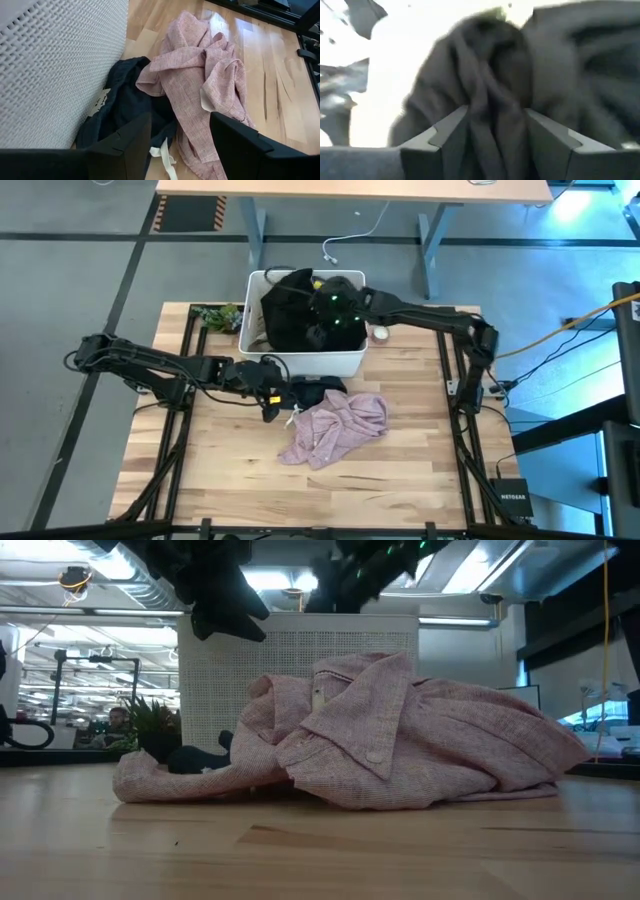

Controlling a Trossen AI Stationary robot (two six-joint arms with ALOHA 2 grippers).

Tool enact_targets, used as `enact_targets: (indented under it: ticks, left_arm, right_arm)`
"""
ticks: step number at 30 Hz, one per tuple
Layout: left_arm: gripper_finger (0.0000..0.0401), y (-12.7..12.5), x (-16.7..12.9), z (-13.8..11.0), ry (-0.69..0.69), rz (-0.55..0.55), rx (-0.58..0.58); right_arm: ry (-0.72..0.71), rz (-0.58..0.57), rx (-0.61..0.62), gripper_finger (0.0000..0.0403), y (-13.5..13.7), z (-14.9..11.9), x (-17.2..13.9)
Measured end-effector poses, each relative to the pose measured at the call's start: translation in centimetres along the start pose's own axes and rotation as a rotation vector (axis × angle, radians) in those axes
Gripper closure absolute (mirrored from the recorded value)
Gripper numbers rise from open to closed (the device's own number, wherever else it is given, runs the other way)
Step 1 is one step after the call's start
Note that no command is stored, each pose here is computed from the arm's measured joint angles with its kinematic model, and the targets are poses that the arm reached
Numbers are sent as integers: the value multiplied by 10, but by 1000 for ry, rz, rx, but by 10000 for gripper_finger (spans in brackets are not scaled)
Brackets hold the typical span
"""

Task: Sort clothes
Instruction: Put the black shirt into the white bin, then put the pink polo shirt into the white bin

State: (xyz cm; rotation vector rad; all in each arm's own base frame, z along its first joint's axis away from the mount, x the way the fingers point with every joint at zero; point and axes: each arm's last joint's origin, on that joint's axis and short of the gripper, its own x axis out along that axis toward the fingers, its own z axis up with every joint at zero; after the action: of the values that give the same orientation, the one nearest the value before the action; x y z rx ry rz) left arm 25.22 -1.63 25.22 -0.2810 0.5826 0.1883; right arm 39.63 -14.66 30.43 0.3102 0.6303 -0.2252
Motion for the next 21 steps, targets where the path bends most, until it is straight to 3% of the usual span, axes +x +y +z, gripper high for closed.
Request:
enact_targets:
  ticks: [10, 16, 21]
  left_arm:
    - [203, 0, 0, 0, 0, 0, 0]
    - [203, 0, 0, 0, 2, 1, -7]
    - [203, 0, 0, 0, 0, 0, -18]
  right_arm:
    - [-204, 125, -72, 199, 40, 28, -104]
    - [-67, 237, -228, 199, 92, 2, -150]
    - [137, 261, -370, 199, 134, -35, -159]
